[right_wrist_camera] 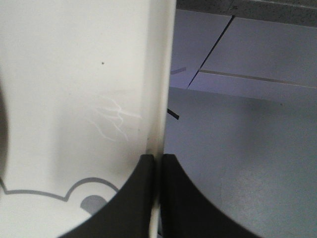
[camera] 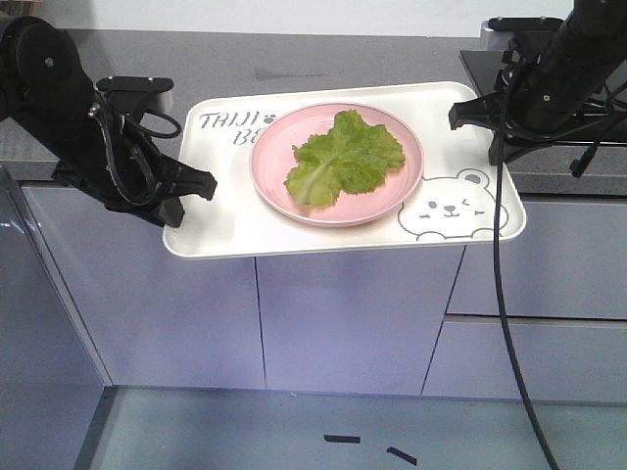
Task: Transfer vegetables to tray and serve
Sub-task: 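Keep holding the tray while driving to the other counter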
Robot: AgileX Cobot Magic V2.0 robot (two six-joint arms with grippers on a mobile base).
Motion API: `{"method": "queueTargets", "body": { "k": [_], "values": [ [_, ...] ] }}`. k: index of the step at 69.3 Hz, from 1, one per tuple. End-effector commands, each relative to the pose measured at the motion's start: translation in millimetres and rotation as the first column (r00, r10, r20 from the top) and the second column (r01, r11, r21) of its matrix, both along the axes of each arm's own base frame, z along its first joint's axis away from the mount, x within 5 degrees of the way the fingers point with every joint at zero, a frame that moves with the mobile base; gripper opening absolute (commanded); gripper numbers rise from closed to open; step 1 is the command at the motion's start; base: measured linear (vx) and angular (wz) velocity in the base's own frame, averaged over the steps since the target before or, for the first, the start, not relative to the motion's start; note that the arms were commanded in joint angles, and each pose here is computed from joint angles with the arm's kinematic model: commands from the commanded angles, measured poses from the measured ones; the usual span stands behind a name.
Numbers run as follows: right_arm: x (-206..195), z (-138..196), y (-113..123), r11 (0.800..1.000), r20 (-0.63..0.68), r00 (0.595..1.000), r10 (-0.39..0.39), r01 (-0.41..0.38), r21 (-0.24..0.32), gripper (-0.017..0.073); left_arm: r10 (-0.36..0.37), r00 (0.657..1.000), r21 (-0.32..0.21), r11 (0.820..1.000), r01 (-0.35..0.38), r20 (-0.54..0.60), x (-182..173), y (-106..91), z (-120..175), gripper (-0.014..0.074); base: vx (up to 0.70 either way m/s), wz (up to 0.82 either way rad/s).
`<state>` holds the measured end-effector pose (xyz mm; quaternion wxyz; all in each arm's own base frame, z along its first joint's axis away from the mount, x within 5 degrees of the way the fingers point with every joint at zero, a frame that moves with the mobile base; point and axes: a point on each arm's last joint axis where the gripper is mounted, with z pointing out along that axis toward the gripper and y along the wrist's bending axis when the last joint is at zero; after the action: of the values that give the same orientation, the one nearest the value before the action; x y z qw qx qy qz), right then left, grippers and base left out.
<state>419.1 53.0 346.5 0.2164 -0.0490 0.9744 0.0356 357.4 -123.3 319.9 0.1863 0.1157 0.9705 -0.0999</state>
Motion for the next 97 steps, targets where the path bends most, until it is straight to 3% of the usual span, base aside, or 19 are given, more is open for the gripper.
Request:
{"method": "queueTargets", "body": {
  "k": [1,97],
  "values": [
    [-15.9,33.1,5.6,0.998,0.073,0.997,0.027,-0.031,0.048,-0.0006,-0.012,0.991,-0.096,0.995,0.024,0.132,-7.9,-7.8,34.5,-0.0006,0.03,-0.03],
    [-15.9,33.1,5.6,0.998,0.073,0.997,0.027,-0.031,0.048,-0.0006,-0.012,0.991,-0.095,0.995,0.024,0.131,-8.0,-7.8,34.5,-0.0006,0.07,-0.02]
  ]
}}
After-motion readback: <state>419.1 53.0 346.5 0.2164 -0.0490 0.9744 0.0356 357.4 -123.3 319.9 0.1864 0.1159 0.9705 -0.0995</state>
